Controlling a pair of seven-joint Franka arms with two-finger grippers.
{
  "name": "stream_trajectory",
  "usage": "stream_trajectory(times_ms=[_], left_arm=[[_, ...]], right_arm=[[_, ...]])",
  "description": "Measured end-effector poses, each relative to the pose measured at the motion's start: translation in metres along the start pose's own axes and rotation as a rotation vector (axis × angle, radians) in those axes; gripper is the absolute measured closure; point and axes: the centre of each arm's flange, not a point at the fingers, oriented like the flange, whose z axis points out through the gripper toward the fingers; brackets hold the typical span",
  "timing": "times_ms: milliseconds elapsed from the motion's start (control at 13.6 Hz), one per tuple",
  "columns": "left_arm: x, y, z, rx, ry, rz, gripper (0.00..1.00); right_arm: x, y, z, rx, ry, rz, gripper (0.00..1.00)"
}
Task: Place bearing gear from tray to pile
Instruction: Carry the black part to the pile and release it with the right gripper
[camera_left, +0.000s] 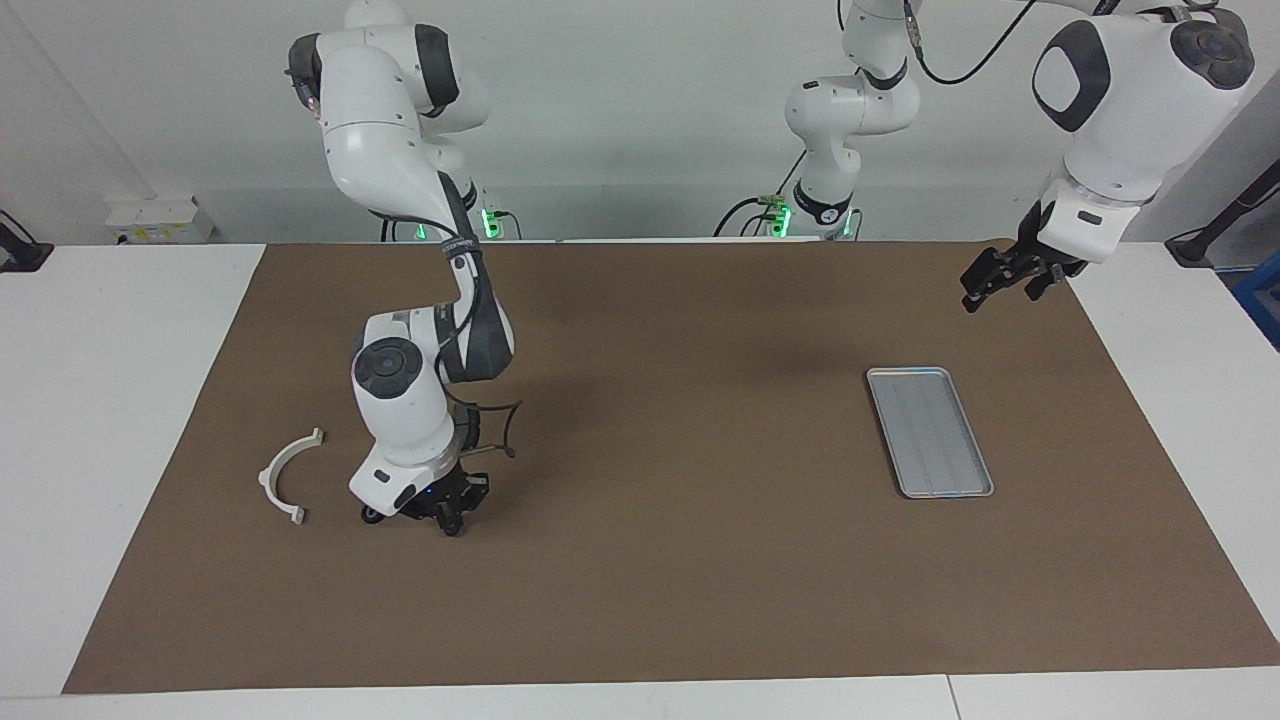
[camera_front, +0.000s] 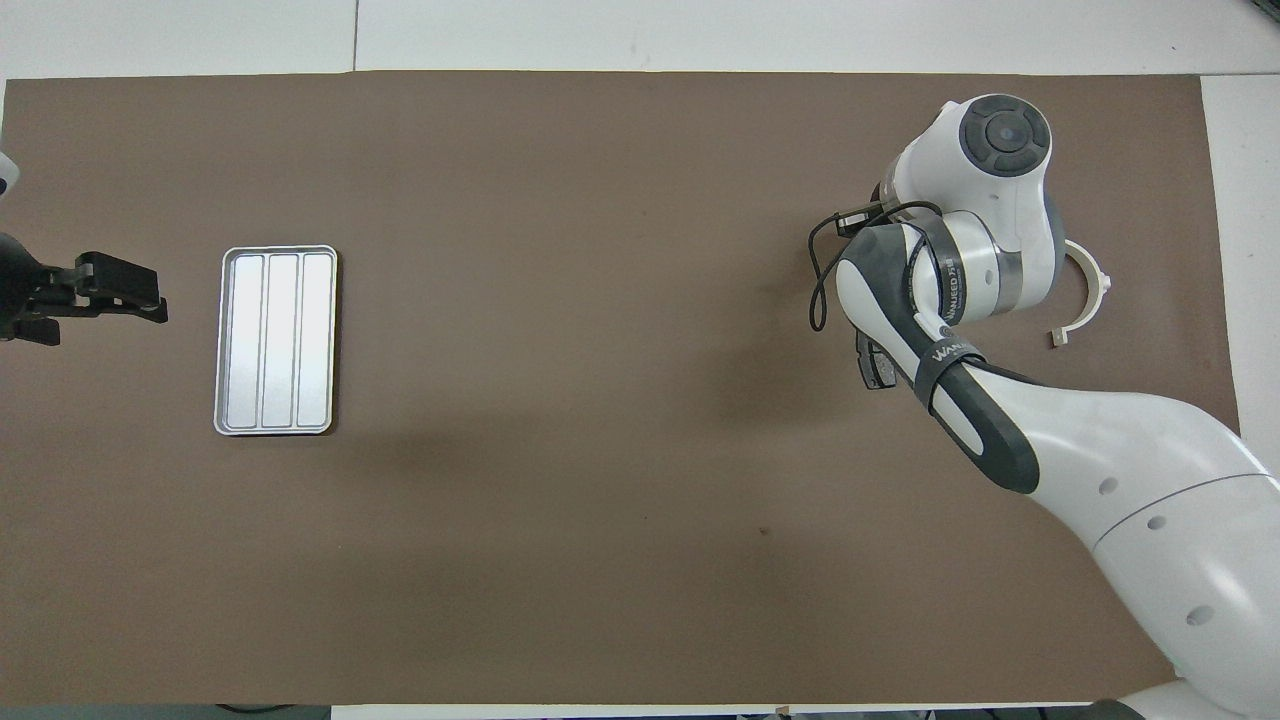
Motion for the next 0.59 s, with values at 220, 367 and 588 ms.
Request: stream_trajectory(times_ms=[220,367,588], left_arm=[[0.0,0.0,0.0,0.0,0.0,0.0,0.0],[0.0,0.0,0.0,0.0,0.0,0.0,0.0],[0.0,0.0,0.0,0.0,0.0,0.0,0.0]], right_arm=[[-0.0009,-0.0002,-0.0008,0.0,-0.001,0.0,0.4],[-0.0014,-0.0004,-0.0003,0.0,-0.002,-0.001,0.18],[-0.0014,0.0011,-0.001,0.0,-0.001,0.001,0.0]])
